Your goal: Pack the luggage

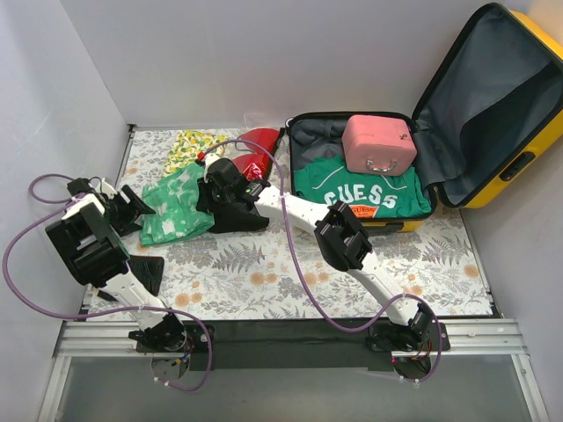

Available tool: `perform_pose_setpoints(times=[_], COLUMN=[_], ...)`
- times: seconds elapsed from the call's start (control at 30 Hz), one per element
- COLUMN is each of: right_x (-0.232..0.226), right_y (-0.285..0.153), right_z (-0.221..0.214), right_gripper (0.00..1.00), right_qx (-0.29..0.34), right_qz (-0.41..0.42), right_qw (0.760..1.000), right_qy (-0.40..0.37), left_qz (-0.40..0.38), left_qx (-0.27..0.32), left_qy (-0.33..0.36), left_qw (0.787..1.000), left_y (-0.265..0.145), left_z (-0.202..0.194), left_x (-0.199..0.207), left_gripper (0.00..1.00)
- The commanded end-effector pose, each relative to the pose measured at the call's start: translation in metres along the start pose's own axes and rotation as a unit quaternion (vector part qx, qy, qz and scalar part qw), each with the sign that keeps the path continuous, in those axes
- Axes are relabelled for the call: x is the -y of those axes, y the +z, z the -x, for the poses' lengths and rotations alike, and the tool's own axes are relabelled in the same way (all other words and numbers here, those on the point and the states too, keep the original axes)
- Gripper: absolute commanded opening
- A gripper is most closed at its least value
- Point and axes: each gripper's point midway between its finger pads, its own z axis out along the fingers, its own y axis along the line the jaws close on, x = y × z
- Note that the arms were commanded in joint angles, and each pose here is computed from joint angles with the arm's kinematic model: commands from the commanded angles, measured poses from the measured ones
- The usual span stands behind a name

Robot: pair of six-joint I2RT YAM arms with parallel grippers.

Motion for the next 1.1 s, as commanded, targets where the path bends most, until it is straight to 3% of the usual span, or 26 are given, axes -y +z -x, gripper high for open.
perform_pose_setpoints(times=[0.0, 0.17, 0.27, 0.53, 0.8, 0.9, 1.03, 1.07], right_x=[-0.023, -0.022, -0.021, -0.023, -0.026, -0.03, -0.033, -0.033], right_y=[-0.017, -0.017, -0.016, -0.013, -0.01, -0.012, -0.017, -0.018], right_z=[0.055, 0.053, 0.052, 0.05, 0.047, 0.049, 0.057, 0.06], right_gripper=[0.01, 0.01, 0.01, 0.01, 0.01, 0.01, 0.01, 0.01], right_qx=[0.073, 0.07, 0.069, 0.068, 0.066, 0.069, 0.078, 0.083], right_qz=[0.021, 0.02, 0.019, 0.024, 0.029, 0.03, 0.029, 0.027], right_qw=[0.997, 0.997, 0.997, 0.997, 0.997, 0.997, 0.996, 0.995], right_qy=[-0.026, -0.027, -0.027, -0.024, -0.023, -0.028, -0.039, -0.043], left_qz=[0.021, -0.045, -0.043, -0.05, -0.053, -0.068, -0.077, -0.086], left_qx=[0.036, 0.046, 0.04, -0.006, -0.047, -0.043, -0.008, 0.001], left_qy=[0.051, 0.12, 0.123, 0.073, 0.052, 0.044, 0.053, 0.058], left_qw=[0.998, 0.991, 0.991, 0.996, 0.996, 0.996, 0.996, 0.995], left_y=[0.0, -0.016, -0.016, 0.007, 0.021, 0.019, 0.004, -0.001], left_z=[0.026, 0.048, 0.053, 0.024, -0.027, -0.025, -0.003, 0.003], left_x=[-0.016, 0.014, 0.014, 0.001, 0.007, 0.018, 0.033, 0.04], left_gripper=[0.71, 0.73, 0.73, 0.72, 0.63, 0.48, 0.0, 0.0])
